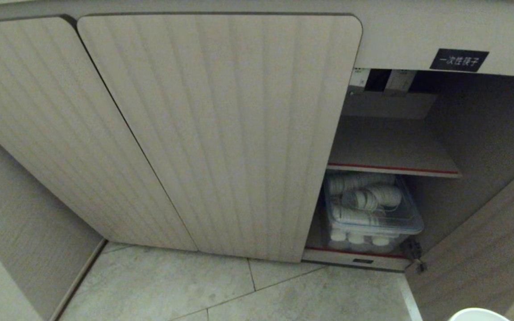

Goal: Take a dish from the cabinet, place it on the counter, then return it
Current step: Put it back into the cabinet

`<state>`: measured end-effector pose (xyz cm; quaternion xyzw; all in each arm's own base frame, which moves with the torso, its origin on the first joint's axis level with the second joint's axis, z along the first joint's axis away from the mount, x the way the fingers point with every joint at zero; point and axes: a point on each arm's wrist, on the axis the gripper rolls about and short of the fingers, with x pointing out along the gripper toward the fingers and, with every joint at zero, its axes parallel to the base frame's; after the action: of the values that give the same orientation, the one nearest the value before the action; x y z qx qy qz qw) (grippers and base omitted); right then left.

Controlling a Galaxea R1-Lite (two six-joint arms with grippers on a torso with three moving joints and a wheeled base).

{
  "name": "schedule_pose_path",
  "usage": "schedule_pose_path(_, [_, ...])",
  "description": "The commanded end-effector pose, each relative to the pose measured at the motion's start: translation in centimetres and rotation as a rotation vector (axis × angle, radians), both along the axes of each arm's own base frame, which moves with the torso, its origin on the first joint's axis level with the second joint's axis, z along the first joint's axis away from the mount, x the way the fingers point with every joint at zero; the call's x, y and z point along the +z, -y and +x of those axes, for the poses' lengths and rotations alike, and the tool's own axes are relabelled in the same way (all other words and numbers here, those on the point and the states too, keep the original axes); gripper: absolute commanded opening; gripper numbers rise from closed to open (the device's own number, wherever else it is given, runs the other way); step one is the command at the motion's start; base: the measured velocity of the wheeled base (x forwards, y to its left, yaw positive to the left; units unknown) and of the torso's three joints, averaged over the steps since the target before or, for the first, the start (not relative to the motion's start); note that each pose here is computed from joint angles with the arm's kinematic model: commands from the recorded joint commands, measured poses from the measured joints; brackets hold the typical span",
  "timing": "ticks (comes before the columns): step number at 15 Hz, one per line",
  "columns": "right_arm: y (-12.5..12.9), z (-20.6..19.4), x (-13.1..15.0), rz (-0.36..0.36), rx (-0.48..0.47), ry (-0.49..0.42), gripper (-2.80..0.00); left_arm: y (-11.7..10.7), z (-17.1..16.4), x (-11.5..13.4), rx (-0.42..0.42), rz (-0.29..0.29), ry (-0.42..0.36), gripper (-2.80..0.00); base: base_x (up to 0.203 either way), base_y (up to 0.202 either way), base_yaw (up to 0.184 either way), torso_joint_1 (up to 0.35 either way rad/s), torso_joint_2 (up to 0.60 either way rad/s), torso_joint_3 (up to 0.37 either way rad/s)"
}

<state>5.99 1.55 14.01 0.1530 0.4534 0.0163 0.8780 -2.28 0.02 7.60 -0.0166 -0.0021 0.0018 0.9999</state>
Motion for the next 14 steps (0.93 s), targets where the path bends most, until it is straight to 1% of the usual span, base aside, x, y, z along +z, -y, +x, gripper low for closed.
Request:
schedule_pose_path(1, [0.0, 0.5, 0.0, -0.004, -0.014, -0.026, -2.8, 0.0, 0.0, 0.0, 0.001, -0.001, 0.001, -2.8, 0.0, 0.0, 0.0, 0.0, 0.0, 0.0])
schedule_pose_path(7, [-0.2, 2.2, 1.0, -0.005, -0.038, -0.034, -2.8, 0.0, 0.0, 0.0, 0.001, -0.001, 0.001, -2.8, 0.0, 0.0, 0.0, 0.0, 0.0, 0.0])
schedule_pose_path(10, [-0.5, 3.6, 2.0, 0.026, -0.085, -0.038, -2.8, 0.0, 0.0, 0.0, 0.001, -0.001, 0.001, -2.8, 0.0, 0.0, 0.0, 0.0, 0.0, 0.0])
schedule_pose_path(14, [-0.8, 5.0, 2.6, 0.04, -0.11, -0.041, -2.8, 0.0, 0.0, 0.0, 0.001, -0.001, 0.001, -2.8, 0.0, 0.0, 0.0, 0.0, 0.0, 0.0])
